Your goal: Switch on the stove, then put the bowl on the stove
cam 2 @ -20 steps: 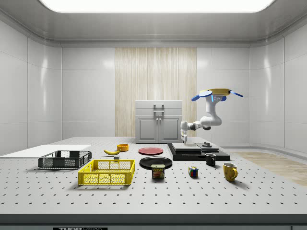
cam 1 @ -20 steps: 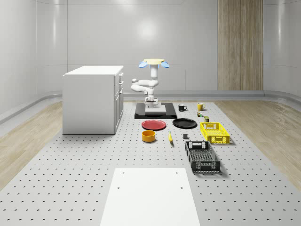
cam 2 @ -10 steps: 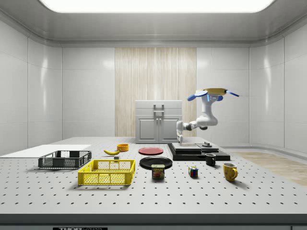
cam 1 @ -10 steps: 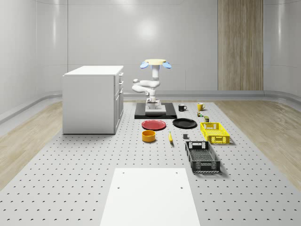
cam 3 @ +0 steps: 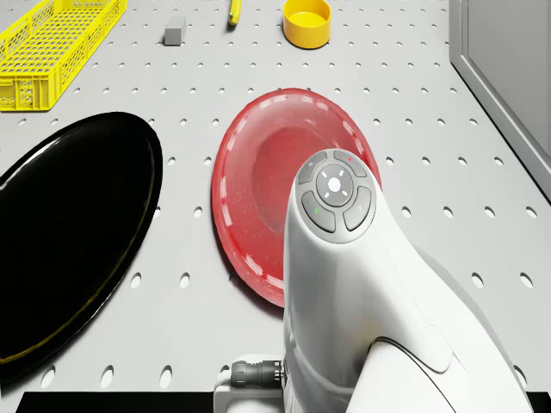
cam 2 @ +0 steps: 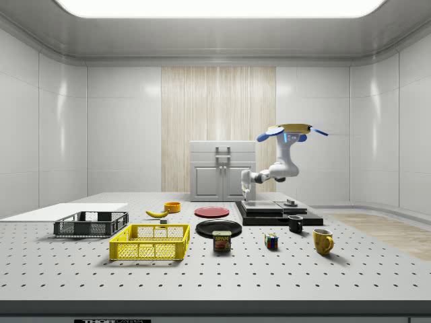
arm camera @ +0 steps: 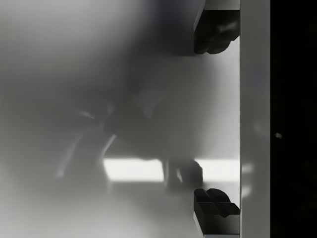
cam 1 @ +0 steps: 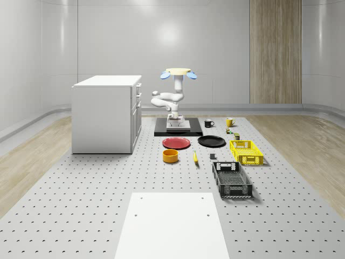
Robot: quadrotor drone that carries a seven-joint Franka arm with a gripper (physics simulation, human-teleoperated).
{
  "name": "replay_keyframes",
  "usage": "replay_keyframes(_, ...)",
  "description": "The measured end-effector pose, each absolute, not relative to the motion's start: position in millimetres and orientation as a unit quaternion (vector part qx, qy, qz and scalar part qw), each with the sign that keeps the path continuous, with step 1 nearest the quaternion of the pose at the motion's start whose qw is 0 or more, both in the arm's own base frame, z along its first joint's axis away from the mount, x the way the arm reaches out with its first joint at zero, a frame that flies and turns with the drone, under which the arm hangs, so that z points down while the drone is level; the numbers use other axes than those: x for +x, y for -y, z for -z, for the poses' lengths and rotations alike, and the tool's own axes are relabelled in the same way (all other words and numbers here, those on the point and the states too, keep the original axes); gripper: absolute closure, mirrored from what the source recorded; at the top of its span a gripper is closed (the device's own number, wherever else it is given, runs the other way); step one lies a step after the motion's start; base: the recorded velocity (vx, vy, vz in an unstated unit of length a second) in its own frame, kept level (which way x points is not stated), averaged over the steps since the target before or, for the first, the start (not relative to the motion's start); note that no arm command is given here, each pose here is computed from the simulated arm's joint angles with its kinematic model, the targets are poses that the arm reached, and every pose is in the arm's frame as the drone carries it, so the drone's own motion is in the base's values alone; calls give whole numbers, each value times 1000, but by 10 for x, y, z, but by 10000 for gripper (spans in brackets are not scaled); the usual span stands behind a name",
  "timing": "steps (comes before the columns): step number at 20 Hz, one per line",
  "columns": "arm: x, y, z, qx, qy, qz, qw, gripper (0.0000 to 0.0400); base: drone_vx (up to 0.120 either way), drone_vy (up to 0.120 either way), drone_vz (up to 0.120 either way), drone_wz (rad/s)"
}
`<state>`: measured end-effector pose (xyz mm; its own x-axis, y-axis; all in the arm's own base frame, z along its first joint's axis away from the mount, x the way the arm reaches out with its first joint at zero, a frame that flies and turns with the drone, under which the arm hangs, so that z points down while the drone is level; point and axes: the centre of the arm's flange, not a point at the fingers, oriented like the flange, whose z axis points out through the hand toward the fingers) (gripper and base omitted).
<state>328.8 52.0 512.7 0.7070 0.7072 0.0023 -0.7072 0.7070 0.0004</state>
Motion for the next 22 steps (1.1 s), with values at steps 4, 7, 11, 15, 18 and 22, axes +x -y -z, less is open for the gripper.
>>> replay_keyframes(4, 3288, -520, -5127, 1, 1, -383, 924, 0, 120, 10, 0, 0)
replay_keyframes(7, 3288, -520, -5127, 1, 1, -383, 924, 0, 120, 120, 0, 0)
replay_keyframes(11, 3288, -520, -5127, 1, 1, -383, 924, 0, 120, 0, 0, 0)
replay_keyframes(15, 3288, -520, -5127, 1, 1, -383, 924, 0, 120, 0, 0, 0)
replay_keyframes(18, 3288, -520, -5127, 1, 1, -383, 924, 0, 120, 0, 0, 0)
replay_keyframes(22, 3288, -520, -5127, 1, 1, -383, 924, 0, 120, 0, 0, 0)
